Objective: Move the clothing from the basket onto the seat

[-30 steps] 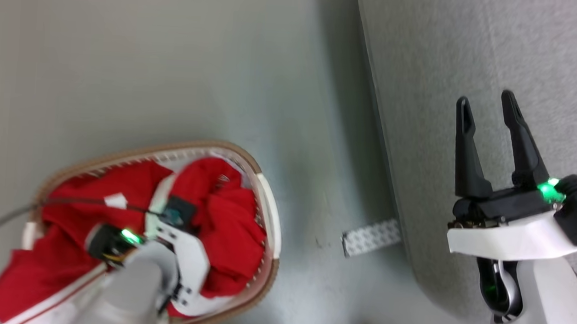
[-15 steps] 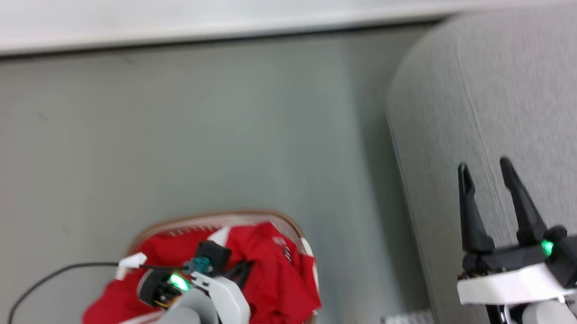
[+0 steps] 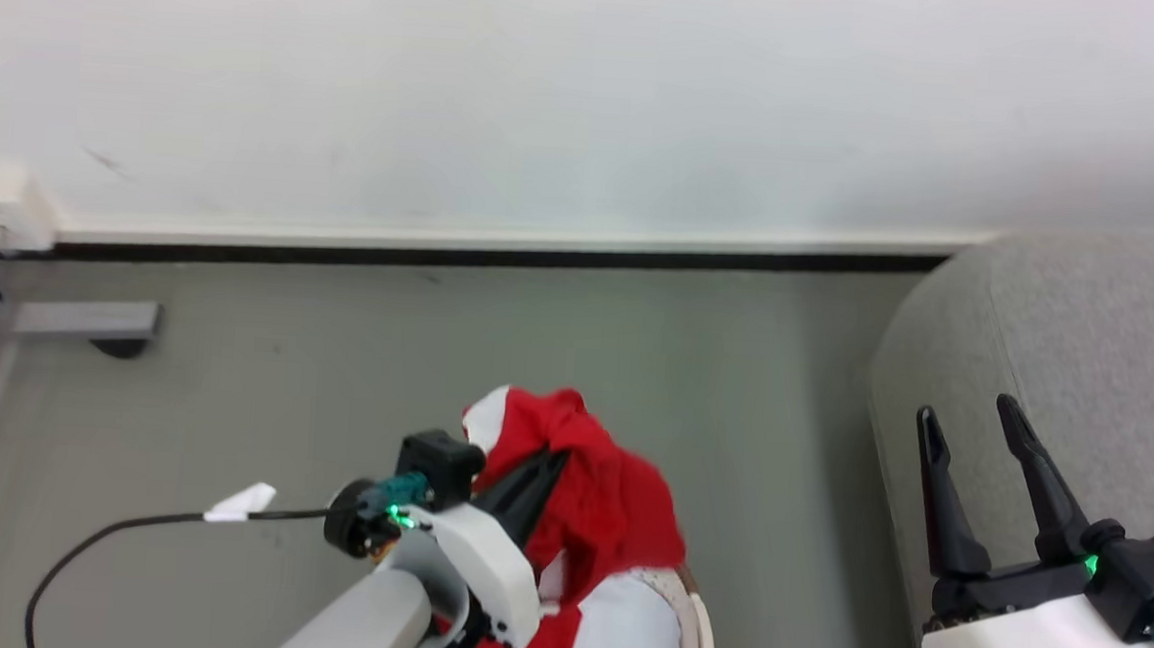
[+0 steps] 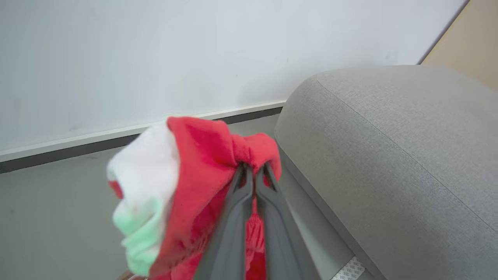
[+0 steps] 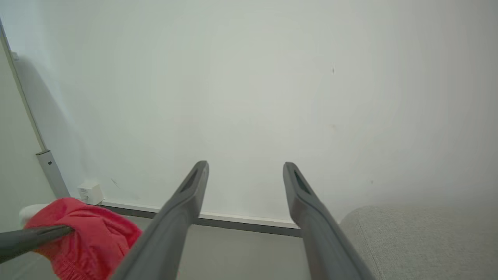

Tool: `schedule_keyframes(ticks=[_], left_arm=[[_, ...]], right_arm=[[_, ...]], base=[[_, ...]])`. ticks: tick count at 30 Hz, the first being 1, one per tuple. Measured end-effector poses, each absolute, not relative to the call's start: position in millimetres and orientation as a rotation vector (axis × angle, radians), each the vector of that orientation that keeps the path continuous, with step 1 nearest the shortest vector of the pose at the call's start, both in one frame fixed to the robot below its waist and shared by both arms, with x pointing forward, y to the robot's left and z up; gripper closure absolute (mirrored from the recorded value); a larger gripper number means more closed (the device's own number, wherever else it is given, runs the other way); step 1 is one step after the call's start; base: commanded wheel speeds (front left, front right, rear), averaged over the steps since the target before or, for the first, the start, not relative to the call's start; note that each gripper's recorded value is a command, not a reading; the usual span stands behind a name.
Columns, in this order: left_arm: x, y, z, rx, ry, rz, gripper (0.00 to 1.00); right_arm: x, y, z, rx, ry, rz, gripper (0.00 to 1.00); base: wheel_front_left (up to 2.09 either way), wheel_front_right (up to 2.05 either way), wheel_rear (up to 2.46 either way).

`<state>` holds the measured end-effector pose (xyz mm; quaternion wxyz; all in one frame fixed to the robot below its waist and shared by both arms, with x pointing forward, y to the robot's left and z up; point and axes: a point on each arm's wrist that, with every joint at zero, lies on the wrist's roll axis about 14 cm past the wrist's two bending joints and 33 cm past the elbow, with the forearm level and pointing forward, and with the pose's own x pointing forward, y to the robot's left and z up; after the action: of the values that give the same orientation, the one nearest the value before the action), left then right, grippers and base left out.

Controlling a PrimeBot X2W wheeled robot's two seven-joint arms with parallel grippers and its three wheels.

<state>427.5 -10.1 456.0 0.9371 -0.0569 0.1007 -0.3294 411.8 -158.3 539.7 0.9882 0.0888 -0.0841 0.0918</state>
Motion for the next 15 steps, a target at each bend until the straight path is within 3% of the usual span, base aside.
schedule_keyframes(ticks=[15], left_arm=[[426.7, 5.3, 618.8, -0.221, -0.251, -0.642, 1.0]], right_arm=[[389.1, -133.3, 564.8, 0.188, -0.235, 0.259, 0.0]], base=[[0.0, 0.0, 0.0]])
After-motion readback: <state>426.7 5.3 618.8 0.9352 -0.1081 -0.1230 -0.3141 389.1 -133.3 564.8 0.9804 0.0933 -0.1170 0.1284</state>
